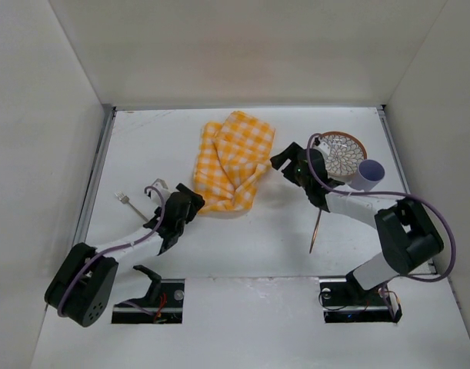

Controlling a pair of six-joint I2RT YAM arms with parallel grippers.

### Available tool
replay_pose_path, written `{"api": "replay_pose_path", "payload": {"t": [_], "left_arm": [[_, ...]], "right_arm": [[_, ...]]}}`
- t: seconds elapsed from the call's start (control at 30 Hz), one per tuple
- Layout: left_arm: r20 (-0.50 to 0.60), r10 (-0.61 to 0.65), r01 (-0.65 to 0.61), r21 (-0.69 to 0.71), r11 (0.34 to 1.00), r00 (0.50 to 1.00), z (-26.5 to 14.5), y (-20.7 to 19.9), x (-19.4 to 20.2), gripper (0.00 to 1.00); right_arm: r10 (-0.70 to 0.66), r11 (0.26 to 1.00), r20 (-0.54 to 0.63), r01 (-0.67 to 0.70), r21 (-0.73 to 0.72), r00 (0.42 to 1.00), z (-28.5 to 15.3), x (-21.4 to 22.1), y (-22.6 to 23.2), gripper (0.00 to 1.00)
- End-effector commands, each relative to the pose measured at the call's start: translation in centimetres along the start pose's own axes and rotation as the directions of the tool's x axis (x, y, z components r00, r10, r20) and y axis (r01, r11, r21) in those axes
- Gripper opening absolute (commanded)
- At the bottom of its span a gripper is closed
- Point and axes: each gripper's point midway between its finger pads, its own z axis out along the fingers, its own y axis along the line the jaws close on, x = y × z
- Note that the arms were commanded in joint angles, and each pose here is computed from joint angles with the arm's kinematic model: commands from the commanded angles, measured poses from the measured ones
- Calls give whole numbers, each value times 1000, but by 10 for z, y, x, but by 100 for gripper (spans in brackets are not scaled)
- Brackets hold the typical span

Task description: Set the dinner table for one person

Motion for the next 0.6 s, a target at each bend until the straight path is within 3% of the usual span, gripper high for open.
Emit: {"api": "replay_pose_path", "payload": {"t": [0.0,0.4,0.57], "left_arm": [[-61,-36,35,-14,999,997,3,8,10,77],[-45,-34,29,-110,994,998,-22,53,3,78],[-66,-43,37,-94,995,997,-24,47,9,80]], "right_arm": [[90,995,14,-89,-49,996,15,-19,19,83],[164,986,-73,-161,34,984,43,8,6,81],[170,985,-79,-169,22,982,43,7,13,79]]}}
